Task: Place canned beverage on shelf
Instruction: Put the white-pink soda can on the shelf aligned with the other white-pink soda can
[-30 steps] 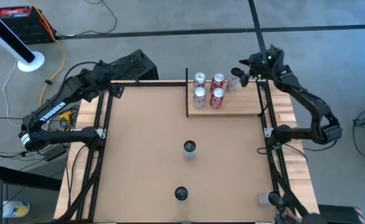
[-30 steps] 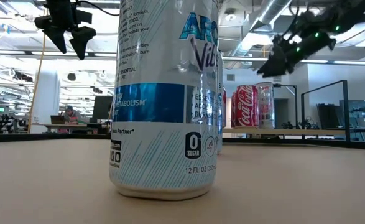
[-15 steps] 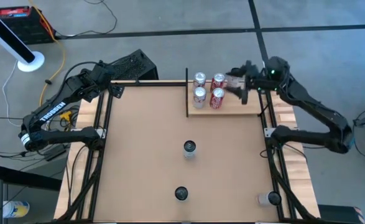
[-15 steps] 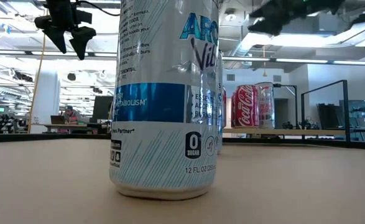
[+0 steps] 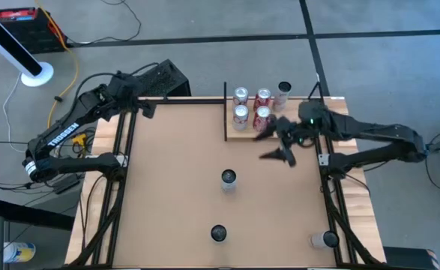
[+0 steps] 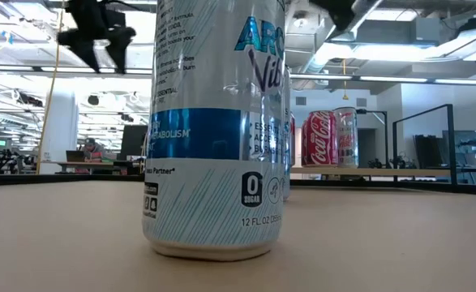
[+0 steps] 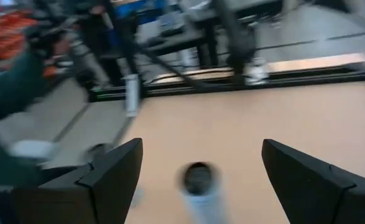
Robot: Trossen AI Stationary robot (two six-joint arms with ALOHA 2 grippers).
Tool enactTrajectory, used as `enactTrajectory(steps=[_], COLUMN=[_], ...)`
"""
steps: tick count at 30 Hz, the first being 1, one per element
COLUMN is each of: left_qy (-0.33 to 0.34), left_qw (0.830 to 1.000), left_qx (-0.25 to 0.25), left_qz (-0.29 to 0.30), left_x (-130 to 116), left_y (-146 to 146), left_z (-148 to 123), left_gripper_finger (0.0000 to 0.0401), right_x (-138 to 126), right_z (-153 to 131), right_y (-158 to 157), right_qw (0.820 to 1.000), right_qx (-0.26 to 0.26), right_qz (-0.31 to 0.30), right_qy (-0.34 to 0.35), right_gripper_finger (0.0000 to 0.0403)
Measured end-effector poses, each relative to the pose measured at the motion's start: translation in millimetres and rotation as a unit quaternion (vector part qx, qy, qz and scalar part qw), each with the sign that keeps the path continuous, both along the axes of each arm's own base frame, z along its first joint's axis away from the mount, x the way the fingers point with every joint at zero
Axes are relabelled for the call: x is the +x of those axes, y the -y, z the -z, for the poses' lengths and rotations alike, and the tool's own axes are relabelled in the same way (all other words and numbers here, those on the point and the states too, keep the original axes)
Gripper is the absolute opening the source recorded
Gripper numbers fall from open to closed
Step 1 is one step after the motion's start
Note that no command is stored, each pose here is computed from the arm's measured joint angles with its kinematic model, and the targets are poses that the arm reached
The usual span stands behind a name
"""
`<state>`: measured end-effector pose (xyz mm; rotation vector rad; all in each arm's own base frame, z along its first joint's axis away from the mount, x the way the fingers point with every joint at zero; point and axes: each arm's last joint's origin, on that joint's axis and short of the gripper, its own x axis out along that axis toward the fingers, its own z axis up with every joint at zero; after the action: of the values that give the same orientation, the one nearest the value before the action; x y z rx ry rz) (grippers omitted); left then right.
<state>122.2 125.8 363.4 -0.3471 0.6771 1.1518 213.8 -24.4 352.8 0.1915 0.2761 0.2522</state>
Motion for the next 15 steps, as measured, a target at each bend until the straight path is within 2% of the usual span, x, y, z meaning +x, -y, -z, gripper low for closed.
enactTrajectory(steps=[2,4,8,12,15], left_qy=[0.032,0.070,0.132,0.165,0.175], left_qw=[0.996,0.984,0.946,0.909,0.883], left_qx=[-0.025,-0.040,-0.062,-0.068,-0.056], left_qz=[0.079,0.157,0.288,0.376,0.431], left_x=[5,11,22,35,48], left_y=[2,3,12,26,43], left_z=[-1,-4,-9,-14,-17], left_gripper_finger=[0.0366,0.0366,0.0366,0.0366,0.0366], right_x=[0,-2,-5,-1,1], right_z=[0,-5,-16,-22,-21], right_y=[-17,-34,-71,-105,-127], right_qw=[1.000,0.998,0.994,0.983,0.964], right_qx=[0.018,0.026,0.026,0.033,0.054], right_qz=[-0.011,-0.017,-0.012,0.017,0.046], right_qy=[-0.020,-0.046,-0.104,-0.179,-0.258], right_gripper_finger=[0.0352,0.0352,0.0352,0.0352,0.0352])
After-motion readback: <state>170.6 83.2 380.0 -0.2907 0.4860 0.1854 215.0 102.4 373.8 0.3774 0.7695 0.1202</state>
